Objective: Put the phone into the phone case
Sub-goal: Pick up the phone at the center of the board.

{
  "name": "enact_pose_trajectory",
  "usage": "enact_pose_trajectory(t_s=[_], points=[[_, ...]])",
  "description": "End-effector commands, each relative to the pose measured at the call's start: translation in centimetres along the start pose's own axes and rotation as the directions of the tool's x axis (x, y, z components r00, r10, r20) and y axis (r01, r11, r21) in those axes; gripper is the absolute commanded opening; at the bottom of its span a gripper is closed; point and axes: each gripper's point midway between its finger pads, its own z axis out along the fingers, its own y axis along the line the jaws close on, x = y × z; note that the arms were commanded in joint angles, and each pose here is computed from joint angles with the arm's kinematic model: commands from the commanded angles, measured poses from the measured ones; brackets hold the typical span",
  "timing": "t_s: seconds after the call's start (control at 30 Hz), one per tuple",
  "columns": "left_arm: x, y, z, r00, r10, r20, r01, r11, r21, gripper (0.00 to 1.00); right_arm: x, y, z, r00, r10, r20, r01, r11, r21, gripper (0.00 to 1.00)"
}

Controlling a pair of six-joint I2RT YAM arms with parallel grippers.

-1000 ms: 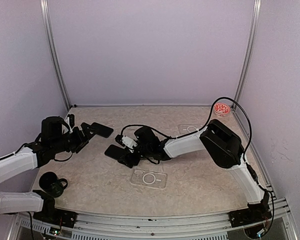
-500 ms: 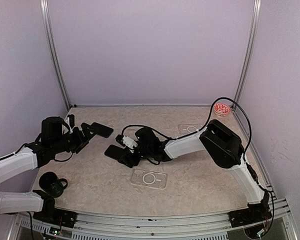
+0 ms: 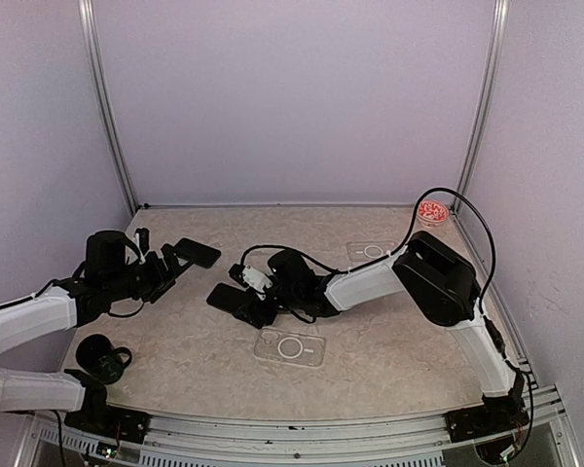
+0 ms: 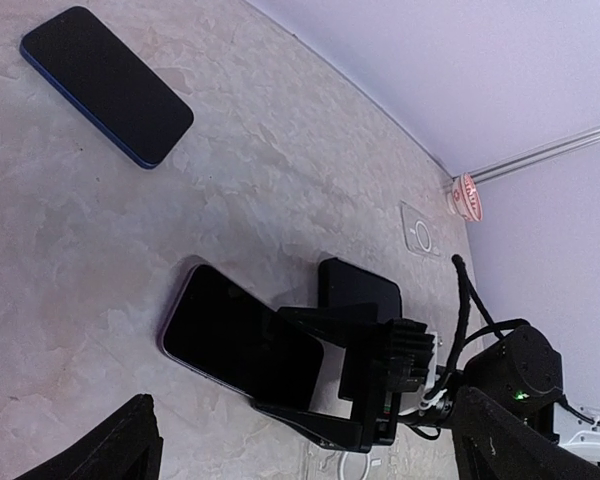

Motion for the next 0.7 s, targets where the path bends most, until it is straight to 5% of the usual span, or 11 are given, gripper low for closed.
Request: enact_pose_trajectory(t_s=[0.0, 0.67], points=[[1.0, 1.2, 0.9, 1.0, 0.02, -0.024, -0.02, 1.0, -0.016, 0.99, -3.6, -0.5, -2.2, 0.997, -0.022, 0.077, 0.021, 1.0, 0.017, 0.63], [3.3, 2.9, 5.4, 0.992, 0.022, -0.121, -0.011, 0.996, 0.089, 0.99, -7.2, 0.1, -5.9, 0.98, -0.065, 0.189, 0.06, 0.998, 0.034, 0.62]])
